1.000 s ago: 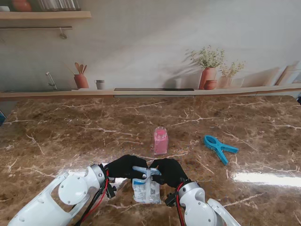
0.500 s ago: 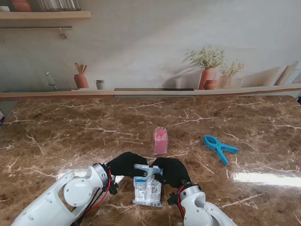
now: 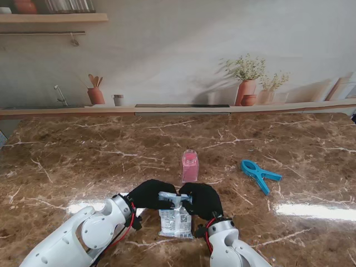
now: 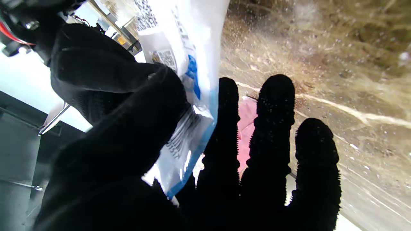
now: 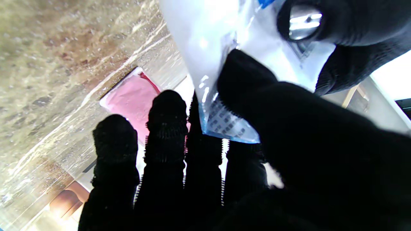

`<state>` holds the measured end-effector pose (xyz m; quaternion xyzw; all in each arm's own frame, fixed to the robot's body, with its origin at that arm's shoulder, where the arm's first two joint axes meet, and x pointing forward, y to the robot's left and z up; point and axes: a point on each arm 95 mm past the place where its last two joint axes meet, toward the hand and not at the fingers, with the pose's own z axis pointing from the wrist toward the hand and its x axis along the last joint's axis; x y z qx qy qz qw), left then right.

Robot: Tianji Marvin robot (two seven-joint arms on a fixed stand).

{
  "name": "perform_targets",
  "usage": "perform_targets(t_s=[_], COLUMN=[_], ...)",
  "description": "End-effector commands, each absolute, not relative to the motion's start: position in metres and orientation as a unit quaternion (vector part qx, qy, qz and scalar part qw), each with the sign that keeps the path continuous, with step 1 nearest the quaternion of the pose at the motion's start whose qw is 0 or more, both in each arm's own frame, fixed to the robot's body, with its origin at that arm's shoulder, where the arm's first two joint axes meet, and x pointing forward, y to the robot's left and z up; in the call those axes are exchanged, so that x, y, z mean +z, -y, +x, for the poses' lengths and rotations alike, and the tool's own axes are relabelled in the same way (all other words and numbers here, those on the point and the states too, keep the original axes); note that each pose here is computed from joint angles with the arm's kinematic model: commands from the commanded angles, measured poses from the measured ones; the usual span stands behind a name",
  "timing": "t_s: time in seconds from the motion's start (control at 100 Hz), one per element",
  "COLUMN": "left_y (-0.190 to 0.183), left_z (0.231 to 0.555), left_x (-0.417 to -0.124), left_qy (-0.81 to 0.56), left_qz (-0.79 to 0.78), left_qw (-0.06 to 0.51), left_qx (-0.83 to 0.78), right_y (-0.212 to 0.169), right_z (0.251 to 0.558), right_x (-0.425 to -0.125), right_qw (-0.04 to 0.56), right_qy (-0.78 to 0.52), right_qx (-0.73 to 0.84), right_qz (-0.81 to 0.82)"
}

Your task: Fill the seasoning bottle

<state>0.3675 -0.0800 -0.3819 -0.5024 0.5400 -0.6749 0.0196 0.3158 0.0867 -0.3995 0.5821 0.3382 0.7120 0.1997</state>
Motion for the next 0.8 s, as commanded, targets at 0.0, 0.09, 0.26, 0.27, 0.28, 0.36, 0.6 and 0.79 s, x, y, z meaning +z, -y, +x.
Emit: perform_targets(t_s=[0.0, 0.09, 0.26, 0.27, 0.28, 0.36, 0.6, 0.79], left_y=[0.081, 0.082, 0.085, 0.085, 0.085, 0.086, 0.087, 0.088], left_z=[0.365, 0.367, 0.370, 0.370, 0.370, 0.371, 0.368, 0.367], left_x=[-0.388, -0.388, -0.386, -0.385, -0.385, -0.384, -0.384, -0.386], left_qy=[-0.547, -0.538, -0.526, -0.526, -0.526, -0.526, -0.512, -0.511], left_qz=[-0.498, -0.497, -0.485, -0.485, -0.484, -0.481, -0.492, -0.490], left_qw=[0.024, 0.031, 0.053, 0.054, 0.054, 0.056, 0.029, 0.010], left_qx=[-0.672, -0.680, -0.696, -0.697, -0.697, -0.699, -0.703, -0.706], right_y=[-0.087, -0.086, -0.086, -0.086, -0.086, -0.087, -0.089, -0.086], right_z=[0.310, 0.309, 0.311, 0.311, 0.311, 0.312, 0.312, 0.308], right_x=[-0.402, -0.399, -0.392, -0.392, -0.392, -0.391, -0.394, -0.389], right_qw=[0.187, 0.181, 0.187, 0.188, 0.189, 0.197, 0.211, 0.186], right_qy=[-0.345, -0.344, -0.344, -0.344, -0.344, -0.346, -0.342, -0.352], right_qx=[0.707, 0.710, 0.717, 0.717, 0.717, 0.719, 0.723, 0.724], right_qz=[0.588, 0.587, 0.577, 0.577, 0.576, 0.569, 0.562, 0.563])
